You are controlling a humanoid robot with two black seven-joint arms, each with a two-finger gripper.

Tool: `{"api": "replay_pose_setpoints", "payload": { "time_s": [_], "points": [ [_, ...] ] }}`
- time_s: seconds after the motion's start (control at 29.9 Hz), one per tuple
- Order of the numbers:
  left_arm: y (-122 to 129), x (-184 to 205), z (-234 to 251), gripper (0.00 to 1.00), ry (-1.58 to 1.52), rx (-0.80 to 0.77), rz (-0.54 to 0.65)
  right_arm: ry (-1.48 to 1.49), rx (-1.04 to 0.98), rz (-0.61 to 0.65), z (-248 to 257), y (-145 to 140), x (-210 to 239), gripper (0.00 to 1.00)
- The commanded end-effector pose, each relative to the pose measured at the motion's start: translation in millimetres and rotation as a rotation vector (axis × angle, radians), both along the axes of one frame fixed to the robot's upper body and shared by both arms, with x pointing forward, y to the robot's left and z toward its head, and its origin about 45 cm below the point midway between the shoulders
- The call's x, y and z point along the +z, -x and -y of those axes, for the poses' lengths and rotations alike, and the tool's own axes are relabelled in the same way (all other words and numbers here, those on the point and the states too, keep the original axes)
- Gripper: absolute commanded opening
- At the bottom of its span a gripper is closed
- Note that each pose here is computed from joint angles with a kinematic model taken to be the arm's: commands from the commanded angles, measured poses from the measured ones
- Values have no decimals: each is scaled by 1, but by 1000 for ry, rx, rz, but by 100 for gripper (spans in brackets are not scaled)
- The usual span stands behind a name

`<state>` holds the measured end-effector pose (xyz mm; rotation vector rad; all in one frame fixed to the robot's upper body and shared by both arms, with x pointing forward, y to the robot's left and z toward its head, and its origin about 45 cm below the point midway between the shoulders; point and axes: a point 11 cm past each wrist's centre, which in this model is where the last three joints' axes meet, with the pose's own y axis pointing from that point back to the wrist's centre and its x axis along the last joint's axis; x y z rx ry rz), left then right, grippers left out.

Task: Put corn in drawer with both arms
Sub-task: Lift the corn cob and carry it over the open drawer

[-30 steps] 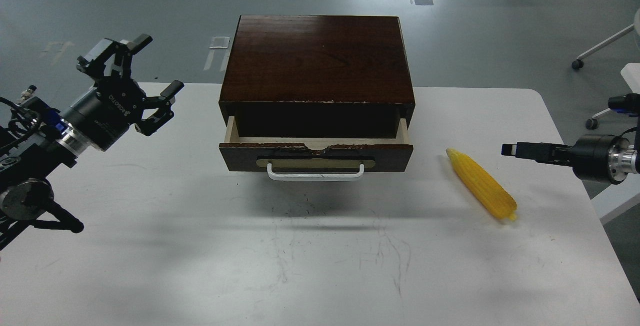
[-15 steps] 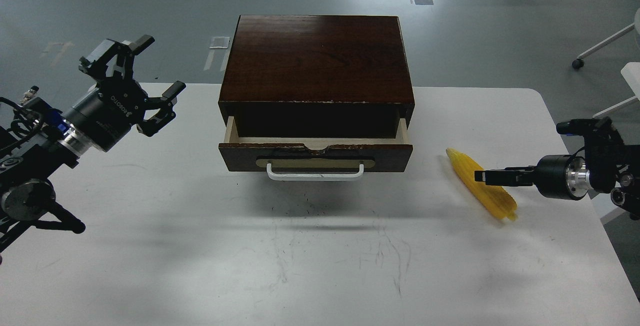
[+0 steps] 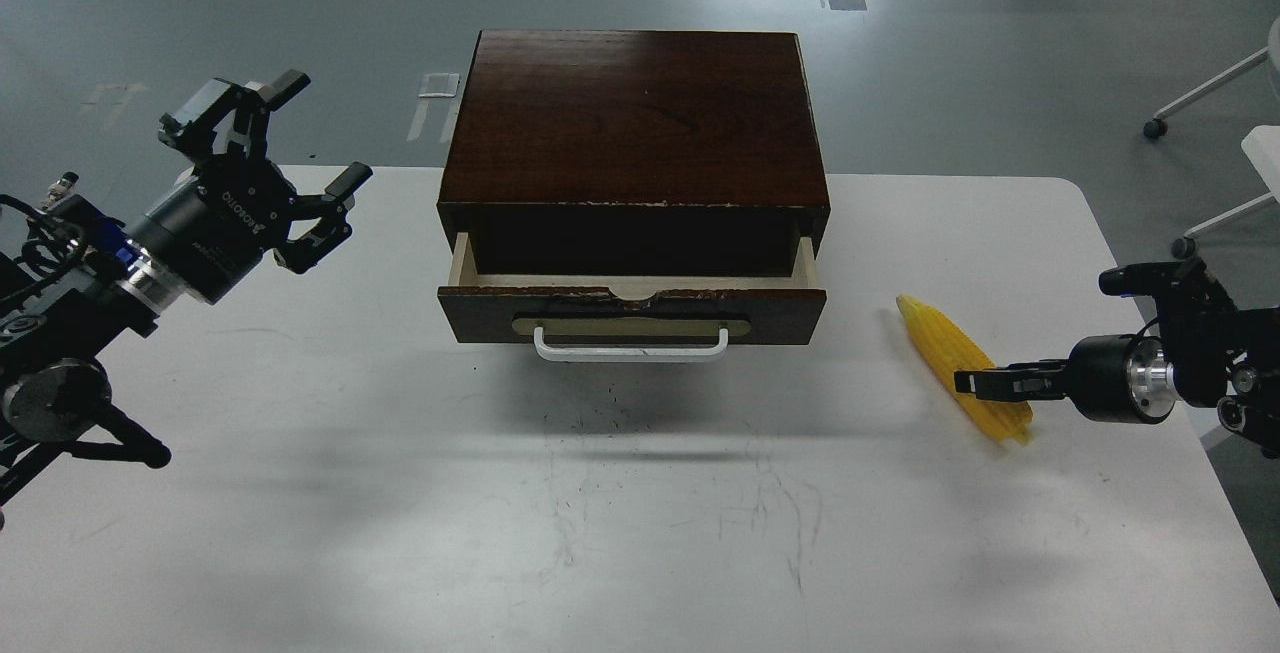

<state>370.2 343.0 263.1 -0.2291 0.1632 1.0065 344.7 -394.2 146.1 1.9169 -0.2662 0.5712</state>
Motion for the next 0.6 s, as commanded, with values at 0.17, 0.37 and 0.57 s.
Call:
{"api": "replay_pose_setpoints", "payload": {
  "time_s": [0.17, 0.37, 0.57],
  "points": [
    [-2, 5, -2, 99, 4, 7, 13, -39, 83, 243, -23, -51, 117, 0],
    [-2, 6, -1, 99, 8, 5, 18, -50, 223, 449, -73, -81, 224, 0],
    [-2, 10, -3, 99, 6, 9, 25, 29, 457, 463, -151, -84, 250, 0]
  ]
}}
